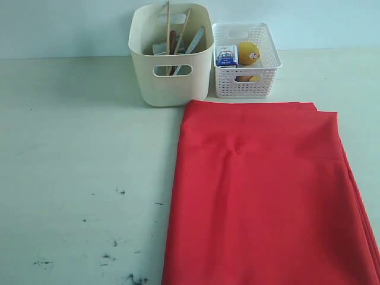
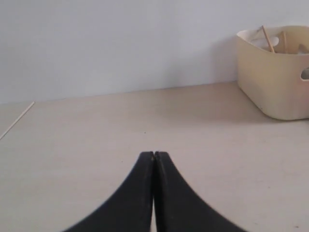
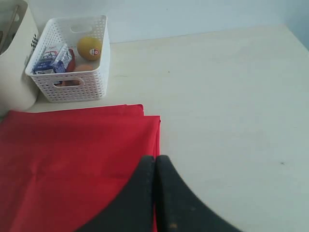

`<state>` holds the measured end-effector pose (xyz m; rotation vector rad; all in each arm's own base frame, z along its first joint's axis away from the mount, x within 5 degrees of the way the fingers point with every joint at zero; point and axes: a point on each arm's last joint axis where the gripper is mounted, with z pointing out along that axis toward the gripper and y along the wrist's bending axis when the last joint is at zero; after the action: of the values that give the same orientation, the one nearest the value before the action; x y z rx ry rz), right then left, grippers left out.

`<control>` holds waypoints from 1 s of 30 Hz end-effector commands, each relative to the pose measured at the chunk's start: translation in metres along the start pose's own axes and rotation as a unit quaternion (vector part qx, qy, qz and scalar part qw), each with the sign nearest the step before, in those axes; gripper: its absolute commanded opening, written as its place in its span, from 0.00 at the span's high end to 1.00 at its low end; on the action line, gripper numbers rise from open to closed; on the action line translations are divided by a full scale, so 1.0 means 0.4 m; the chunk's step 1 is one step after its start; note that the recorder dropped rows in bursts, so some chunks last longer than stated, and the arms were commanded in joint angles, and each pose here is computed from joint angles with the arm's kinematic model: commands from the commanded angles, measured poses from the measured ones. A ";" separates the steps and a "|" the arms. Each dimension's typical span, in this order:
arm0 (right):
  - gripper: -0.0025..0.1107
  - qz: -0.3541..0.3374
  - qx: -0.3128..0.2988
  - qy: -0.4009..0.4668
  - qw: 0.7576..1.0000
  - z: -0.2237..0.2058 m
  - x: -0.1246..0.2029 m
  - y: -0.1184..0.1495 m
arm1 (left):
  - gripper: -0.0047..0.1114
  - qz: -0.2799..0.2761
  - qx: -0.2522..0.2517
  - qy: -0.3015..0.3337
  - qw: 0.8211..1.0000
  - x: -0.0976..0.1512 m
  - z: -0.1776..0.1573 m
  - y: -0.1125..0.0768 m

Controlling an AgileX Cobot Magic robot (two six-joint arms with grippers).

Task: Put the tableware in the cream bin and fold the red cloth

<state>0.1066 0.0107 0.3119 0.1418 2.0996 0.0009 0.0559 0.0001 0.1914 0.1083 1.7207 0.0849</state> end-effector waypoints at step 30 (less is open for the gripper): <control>0.98 -0.001 -0.002 -0.005 1.000 0.000 0.001 -0.001 | 0.94 -0.031 -0.001 0.010 0.999 0.005 -0.001 0.000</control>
<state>0.1066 0.0107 0.3119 0.1418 2.0996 0.0009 0.0555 0.0001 0.1889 0.0707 1.7503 0.0523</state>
